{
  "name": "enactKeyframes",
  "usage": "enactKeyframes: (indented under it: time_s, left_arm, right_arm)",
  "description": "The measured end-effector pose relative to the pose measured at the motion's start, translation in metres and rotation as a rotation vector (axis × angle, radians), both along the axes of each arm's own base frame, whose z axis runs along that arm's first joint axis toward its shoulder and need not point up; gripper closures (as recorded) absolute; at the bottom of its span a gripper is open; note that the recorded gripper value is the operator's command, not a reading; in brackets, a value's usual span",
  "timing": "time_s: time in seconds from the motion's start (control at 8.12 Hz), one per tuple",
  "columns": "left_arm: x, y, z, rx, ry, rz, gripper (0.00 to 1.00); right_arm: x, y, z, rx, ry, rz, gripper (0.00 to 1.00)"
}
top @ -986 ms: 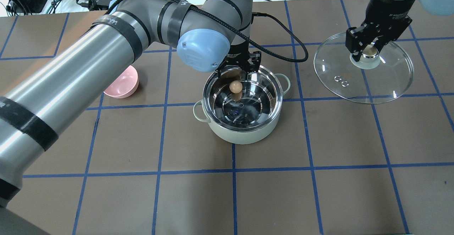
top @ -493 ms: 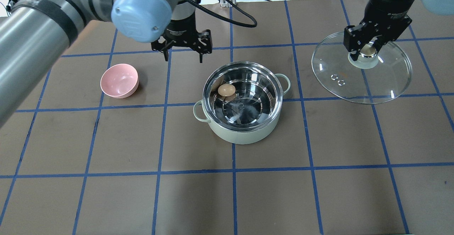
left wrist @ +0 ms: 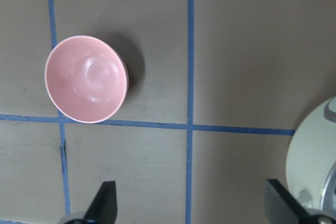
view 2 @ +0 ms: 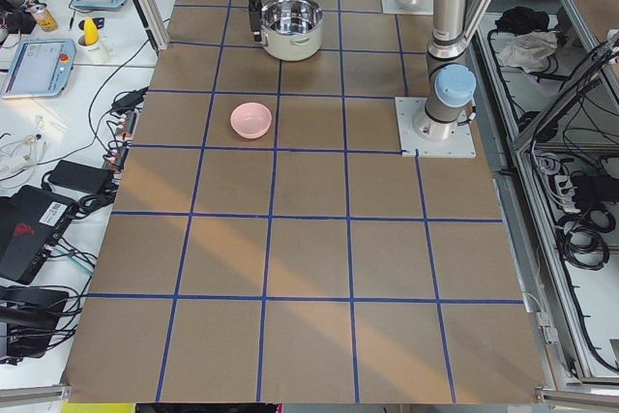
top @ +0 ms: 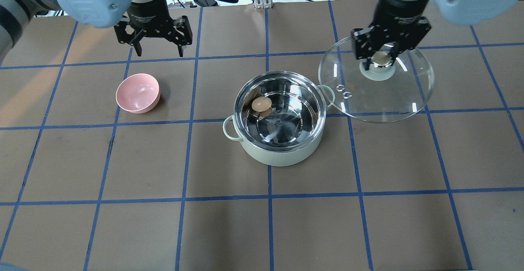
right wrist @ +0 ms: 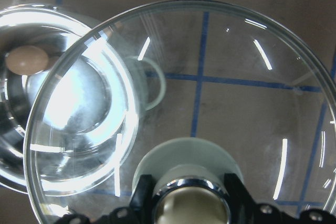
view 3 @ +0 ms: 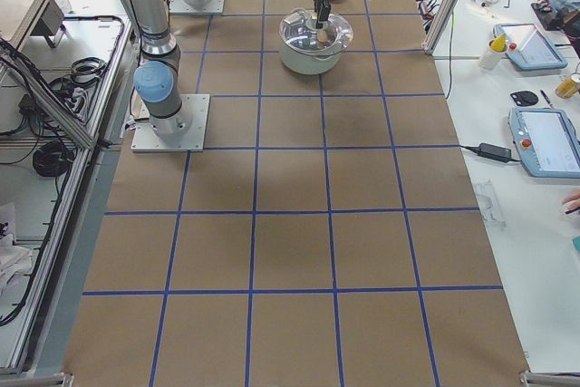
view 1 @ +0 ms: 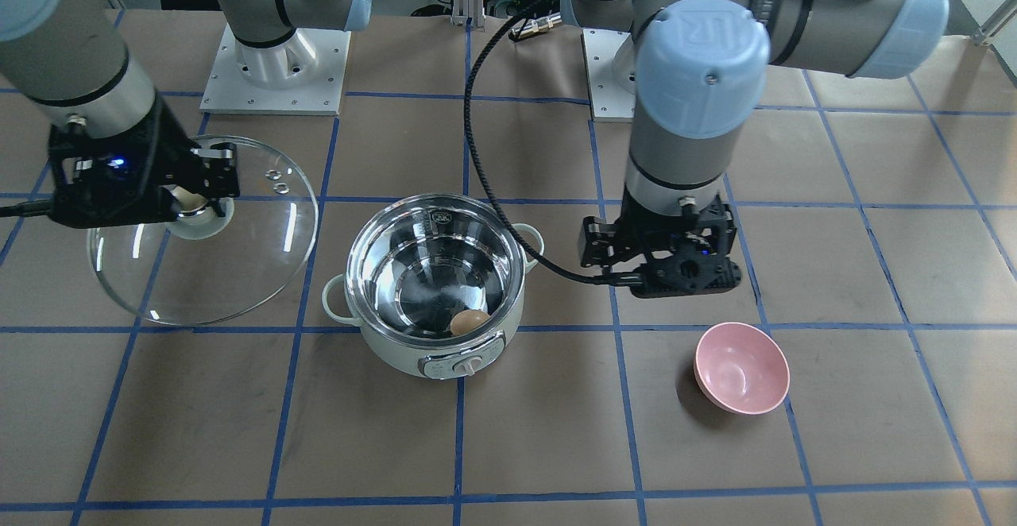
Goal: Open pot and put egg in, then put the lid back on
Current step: 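Lift the glass lid with the right gripper and carry it over the pot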
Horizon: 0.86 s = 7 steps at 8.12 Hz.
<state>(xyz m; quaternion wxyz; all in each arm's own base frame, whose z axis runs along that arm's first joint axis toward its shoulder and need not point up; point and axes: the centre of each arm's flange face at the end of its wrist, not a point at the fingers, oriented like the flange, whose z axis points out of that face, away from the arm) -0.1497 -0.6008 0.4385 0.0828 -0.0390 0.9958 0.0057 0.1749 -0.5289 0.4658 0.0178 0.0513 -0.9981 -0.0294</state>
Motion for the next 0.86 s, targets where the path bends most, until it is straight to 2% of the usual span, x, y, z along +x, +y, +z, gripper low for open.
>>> enactKeyframes:
  time_s: [0.37, 0.86]
  left_arm:
    - [0.04, -0.008, 0.002, -0.002, 0.001, 0.059, 0.0]
    - [0.053, -0.011, 0.002, -0.001, 0.007, 0.079, 0.0]
  right_arm:
    - [0.086, 0.004, -0.026, -0.003, -0.093, -0.07, 1.0]
    - [0.137, 0.004, -0.061, -0.016, -0.108, -0.097, 1.0]
